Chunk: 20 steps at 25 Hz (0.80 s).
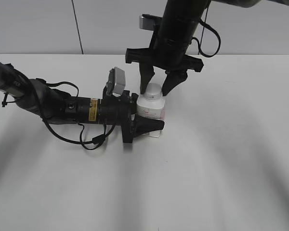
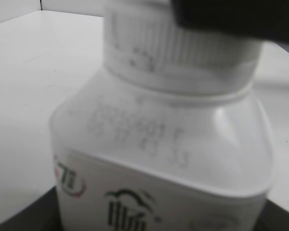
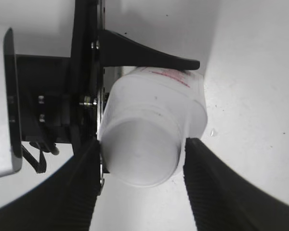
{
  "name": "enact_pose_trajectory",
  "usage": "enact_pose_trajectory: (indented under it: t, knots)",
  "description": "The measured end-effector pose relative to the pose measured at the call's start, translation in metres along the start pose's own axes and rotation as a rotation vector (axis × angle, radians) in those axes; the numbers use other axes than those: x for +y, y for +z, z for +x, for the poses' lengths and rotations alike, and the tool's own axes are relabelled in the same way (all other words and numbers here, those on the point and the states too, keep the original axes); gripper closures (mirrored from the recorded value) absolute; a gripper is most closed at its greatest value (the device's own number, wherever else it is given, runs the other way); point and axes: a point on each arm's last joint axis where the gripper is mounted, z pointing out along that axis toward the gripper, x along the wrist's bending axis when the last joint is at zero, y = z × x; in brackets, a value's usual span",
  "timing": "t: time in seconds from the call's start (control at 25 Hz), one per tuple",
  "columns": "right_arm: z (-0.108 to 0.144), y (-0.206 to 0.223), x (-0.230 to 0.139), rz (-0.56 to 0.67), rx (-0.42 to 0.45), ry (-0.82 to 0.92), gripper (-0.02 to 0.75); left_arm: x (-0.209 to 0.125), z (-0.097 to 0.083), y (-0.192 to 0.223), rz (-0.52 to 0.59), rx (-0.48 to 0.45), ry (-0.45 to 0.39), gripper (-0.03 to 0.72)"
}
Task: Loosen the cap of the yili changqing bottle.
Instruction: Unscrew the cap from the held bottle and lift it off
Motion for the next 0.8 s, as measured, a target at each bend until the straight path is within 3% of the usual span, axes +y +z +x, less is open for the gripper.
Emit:
enact_pose_trajectory:
  t: [0.24, 0.8]
  knots:
    - [0.0003, 0.0, 0.0, 0.0, 0.004, 0.001, 0.353, 0.0, 0.0, 0.0, 0.0, -0.001, 0.002, 0.256]
    - [0.0002, -0.0003, -0.0001, -0.002, -0.003, -0.037, 0.355, -0.0004, 0.0001, 0.0, 0.006, -0.001, 0.005, 0.256]
